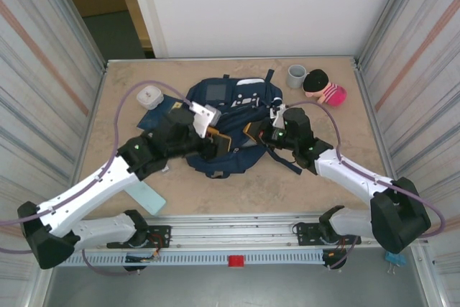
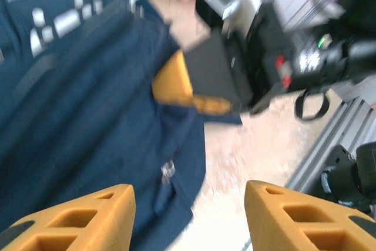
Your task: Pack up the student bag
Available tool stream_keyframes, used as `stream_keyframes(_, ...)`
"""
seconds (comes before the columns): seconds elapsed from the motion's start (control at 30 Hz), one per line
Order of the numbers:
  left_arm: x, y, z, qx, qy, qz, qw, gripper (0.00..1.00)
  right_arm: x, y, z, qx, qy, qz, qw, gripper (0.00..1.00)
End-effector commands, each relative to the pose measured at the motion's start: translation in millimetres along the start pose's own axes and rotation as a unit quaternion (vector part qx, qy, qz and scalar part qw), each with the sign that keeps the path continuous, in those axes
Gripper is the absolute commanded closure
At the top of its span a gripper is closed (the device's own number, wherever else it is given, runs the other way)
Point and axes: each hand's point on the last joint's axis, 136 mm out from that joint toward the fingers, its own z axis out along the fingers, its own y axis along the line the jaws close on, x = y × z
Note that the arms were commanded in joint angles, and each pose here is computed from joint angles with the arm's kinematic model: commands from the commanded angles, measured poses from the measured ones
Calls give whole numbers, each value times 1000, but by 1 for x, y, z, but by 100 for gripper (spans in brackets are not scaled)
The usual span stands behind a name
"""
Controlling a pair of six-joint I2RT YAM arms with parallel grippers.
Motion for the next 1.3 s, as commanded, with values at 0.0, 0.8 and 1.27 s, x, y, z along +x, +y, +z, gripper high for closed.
stream_keyframes(0.0,40,28,13,-82,47,-114,989,47,-4,43,-3,-51,-4,-46,998,100)
stream_keyframes(0.8,52,14,70,-124,133,-14,983,60,5,59,2,-65,5,-66,996,100)
stream_keyframes(1.27,56,40,68,-196,120,-11,973,96,11,55,1,-54,18,-69,996,100)
